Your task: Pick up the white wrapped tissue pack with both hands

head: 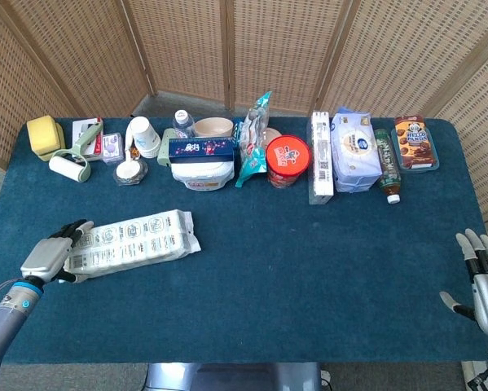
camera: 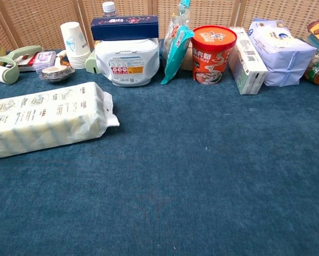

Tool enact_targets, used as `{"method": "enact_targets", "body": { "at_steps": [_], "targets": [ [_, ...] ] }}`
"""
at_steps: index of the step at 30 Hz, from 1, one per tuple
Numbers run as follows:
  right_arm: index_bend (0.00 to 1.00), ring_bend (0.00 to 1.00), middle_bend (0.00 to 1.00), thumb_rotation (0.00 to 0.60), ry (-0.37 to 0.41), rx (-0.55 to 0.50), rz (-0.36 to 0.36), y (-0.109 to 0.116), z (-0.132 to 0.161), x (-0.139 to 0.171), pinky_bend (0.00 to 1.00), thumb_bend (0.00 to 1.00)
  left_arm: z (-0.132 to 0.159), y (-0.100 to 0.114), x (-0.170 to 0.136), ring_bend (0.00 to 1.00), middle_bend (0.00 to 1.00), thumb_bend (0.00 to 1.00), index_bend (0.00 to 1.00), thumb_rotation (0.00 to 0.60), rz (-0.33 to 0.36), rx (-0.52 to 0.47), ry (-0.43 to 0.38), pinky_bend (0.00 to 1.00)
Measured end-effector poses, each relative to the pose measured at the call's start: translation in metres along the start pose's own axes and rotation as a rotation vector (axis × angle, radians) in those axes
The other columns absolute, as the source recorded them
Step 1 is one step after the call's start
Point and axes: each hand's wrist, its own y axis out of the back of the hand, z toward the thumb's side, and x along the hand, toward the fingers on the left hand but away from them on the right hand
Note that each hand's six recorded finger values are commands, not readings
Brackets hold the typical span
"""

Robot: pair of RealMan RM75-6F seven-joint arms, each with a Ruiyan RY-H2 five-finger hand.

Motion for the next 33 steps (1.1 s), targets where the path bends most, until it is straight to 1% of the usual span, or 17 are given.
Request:
{"method": "enact_targets", "body": {
  "at_steps": [2, 4, 6, 8, 11, 14, 16, 18, 19, 22, 25, 28, 33],
  "targets": [
    [0.0, 0.0, 0.0, 0.6, 0.002, -0.004, 0.003, 0.0, 0.0, 0.0, 0.0, 0.0, -0.001, 0.0, 0.0, 0.4, 0.36, 0.03, 0.33, 0.6, 0.013, 0.028, 0.023, 0.6],
    [0.0, 0.0, 0.0, 0.6, 0.005, -0.007, 0.006, -0.001, 0.0, 0.0, 0.0, 0.0, -0.002, 0.001, -0.001, 0.46, 0.43, 0.06, 0.39, 0.6, 0.031, 0.052, 0.049, 0.63],
    [0.0, 0.0, 0.0, 0.6, 0.007, -0.008, 0.01, -0.001, 0.001, 0.0, 0.0, 0.0, -0.002, 0.003, -0.001, 0.48, 0.45, 0.1, 0.42, 0.6, 0.051, 0.064, 0.068, 0.63],
    [0.0, 0.0, 0.0, 0.6, 0.008, -0.008, 0.012, -0.001, 0.001, 0.0, 0.0, 0.0, 0.0, 0.004, -0.001, 0.49, 0.46, 0.13, 0.42, 0.6, 0.073, 0.062, 0.074, 0.63],
    [0.0, 0.0, 0.0, 0.6, 0.01, -0.007, 0.015, -0.002, 0.002, 0.001, 0.0, 0.0, 0.006, 0.006, -0.002, 0.49, 0.46, 0.15, 0.43, 0.6, 0.087, 0.047, 0.047, 0.63],
    [0.0, 0.0, 0.0, 0.6, 0.019, -0.009, 0.028, -0.005, 0.005, 0.001, 0.0, 0.0, 0.017, 0.011, -0.005, 0.49, 0.47, 0.16, 0.44, 0.6, 0.111, 0.042, -0.024, 0.63],
    [0.0, 0.0, 0.0, 0.6, 0.029, -0.013, 0.038, -0.007, 0.008, 0.002, 0.0, 0.0, 0.028, 0.017, -0.01, 0.48, 0.47, 0.16, 0.44, 0.6, 0.129, 0.057, -0.097, 0.63],
    [0.0, 0.0, 0.0, 0.6, 0.039, -0.024, 0.05, -0.009, 0.01, 0.003, 0.0, 0.0, 0.039, 0.024, -0.015, 0.48, 0.47, 0.16, 0.44, 0.6, 0.141, 0.084, -0.169, 0.63],
    [0.0, 0.0, 0.0, 0.6, 0.041, -0.031, 0.055, -0.009, 0.011, 0.004, 0.0, 0.0, 0.047, 0.03, -0.02, 0.48, 0.47, 0.16, 0.44, 0.6, 0.149, 0.108, -0.218, 0.63],
    [0.0, 0.0, 0.0, 0.6, 0.048, -0.057, 0.065, -0.009, 0.015, 0.005, 0.0, 0.0, 0.065, 0.048, -0.034, 0.47, 0.47, 0.16, 0.44, 0.6, 0.164, 0.171, -0.326, 0.63],
    [0.0, 0.0, 0.0, 0.6, 0.059, -0.082, 0.073, -0.009, 0.021, 0.005, 0.0, 0.0, 0.084, 0.068, -0.045, 0.47, 0.47, 0.16, 0.44, 0.6, 0.181, 0.221, -0.394, 0.63],
    [0.0, 0.0, 0.0, 0.6, 0.073, -0.115, 0.089, -0.008, 0.03, 0.003, 0.0, 0.0, 0.109, 0.081, -0.049, 0.47, 0.47, 0.16, 0.44, 0.6, 0.194, 0.262, -0.446, 0.63],
    [0.0, 0.0, 0.0, 0.6, 0.098, -0.166, 0.134, -0.007, 0.049, -0.003, 0.0, 0.0, 0.145, 0.094, -0.045, 0.47, 0.47, 0.16, 0.44, 0.6, 0.204, 0.319, -0.487, 0.63]
  ]
}}
